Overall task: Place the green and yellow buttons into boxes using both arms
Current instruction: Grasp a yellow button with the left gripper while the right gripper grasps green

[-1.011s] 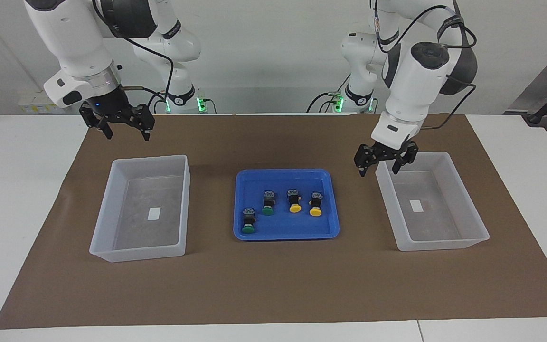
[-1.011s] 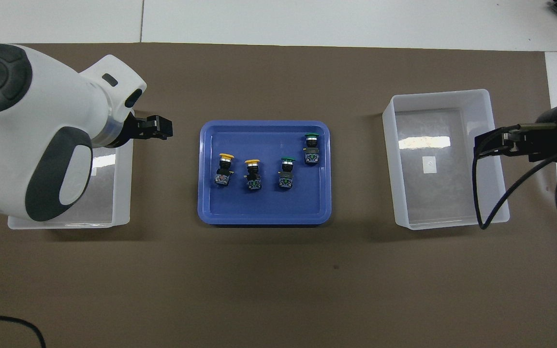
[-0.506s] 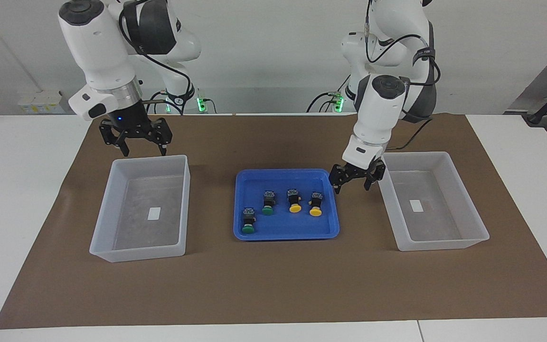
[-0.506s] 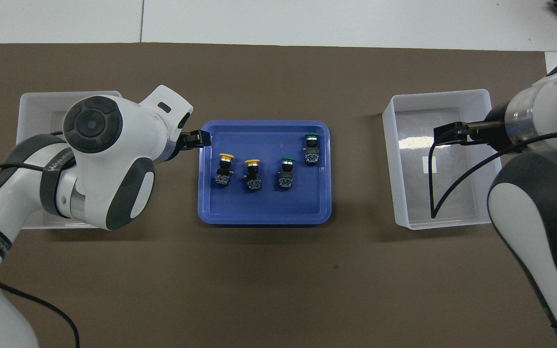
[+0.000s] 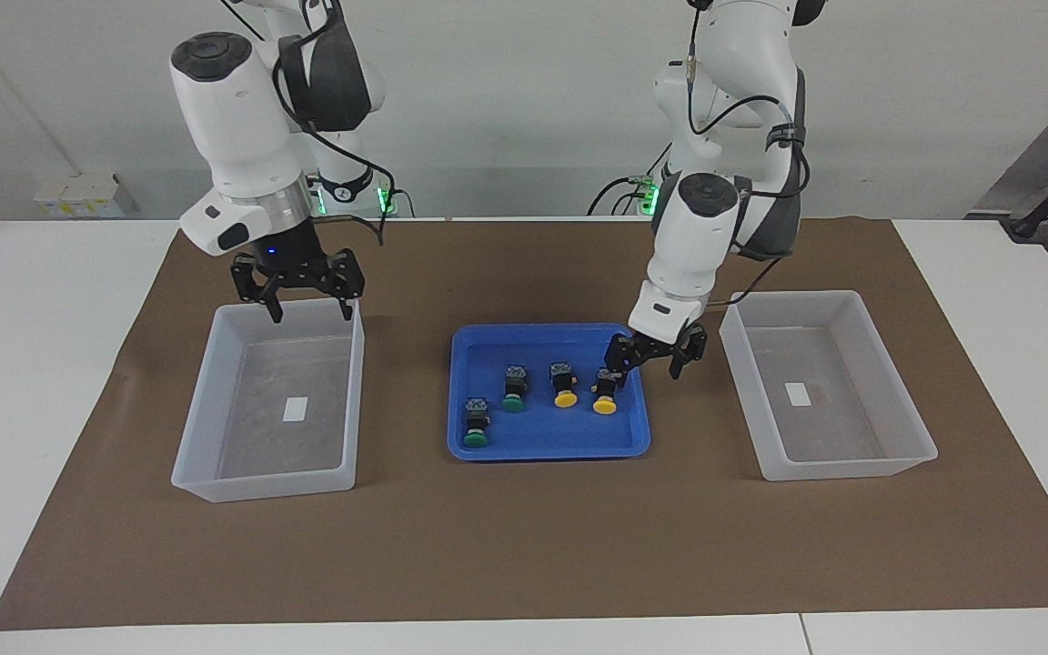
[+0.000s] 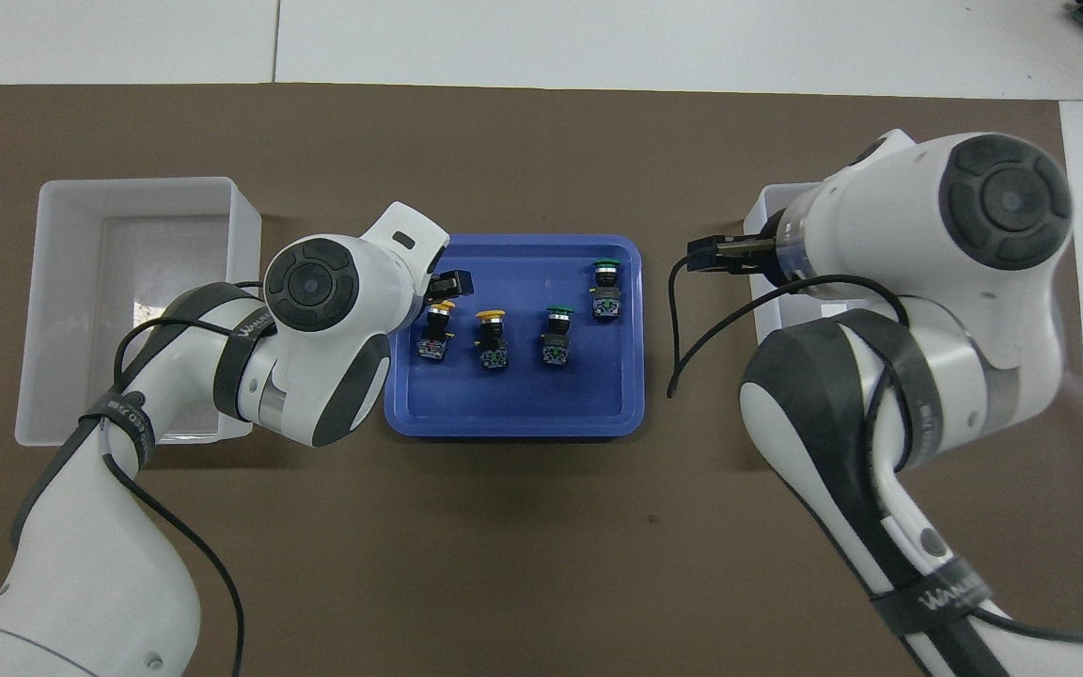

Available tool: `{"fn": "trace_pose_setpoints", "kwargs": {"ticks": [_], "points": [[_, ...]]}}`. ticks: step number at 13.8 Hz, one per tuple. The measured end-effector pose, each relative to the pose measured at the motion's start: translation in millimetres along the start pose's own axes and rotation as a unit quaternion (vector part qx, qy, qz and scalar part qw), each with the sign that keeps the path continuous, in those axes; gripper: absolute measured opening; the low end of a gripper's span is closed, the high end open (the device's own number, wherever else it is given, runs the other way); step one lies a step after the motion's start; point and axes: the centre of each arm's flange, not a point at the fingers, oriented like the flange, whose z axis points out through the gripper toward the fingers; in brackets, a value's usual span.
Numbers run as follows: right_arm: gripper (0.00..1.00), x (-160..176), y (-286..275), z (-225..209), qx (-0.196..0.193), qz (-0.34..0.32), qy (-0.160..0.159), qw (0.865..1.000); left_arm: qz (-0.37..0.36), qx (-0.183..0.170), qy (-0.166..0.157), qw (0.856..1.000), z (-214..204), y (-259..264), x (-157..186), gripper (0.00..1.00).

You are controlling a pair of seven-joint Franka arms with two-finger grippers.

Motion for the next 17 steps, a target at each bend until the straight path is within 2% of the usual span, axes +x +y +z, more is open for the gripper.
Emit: {"fn": "trace_pose_setpoints", "kwargs": {"ticks": [3,5,6,7,9,11,17], "points": [[1.0,-6,-34,26,0.0,0.004,0.003,1.0,0.0,-0.001,0.002,1.0,11,0,0,1.0],[1.0,-6,-45,38,0.005,0.004,0.011,1.0,0.002,-0.001,0.001,1.0,12,2,-2,0.95],[1.0,-6,-51,43,0.005,-0.001,0.013,1.0,0.004,-0.001,0.0,1.0,13,3,-4,0.89],[1.0,-6,-57,48,0.001,-0.008,0.015,1.0,0.005,-0.001,0.0,1.0,13,4,-5,0.89],[1.0,-4,-72,58,0.004,-0.019,0.022,1.0,0.006,0.0,-0.002,1.0,14,5,-6,0.77],[1.0,1,-78,69,0.008,-0.021,0.028,0.999,0.011,0.002,-0.007,1.0,19,8,-13,0.73],[1.0,-3,-92,97,0.005,-0.037,0.02,0.999,0.025,0.006,-0.018,1.0,29,17,-33,0.68]]}}
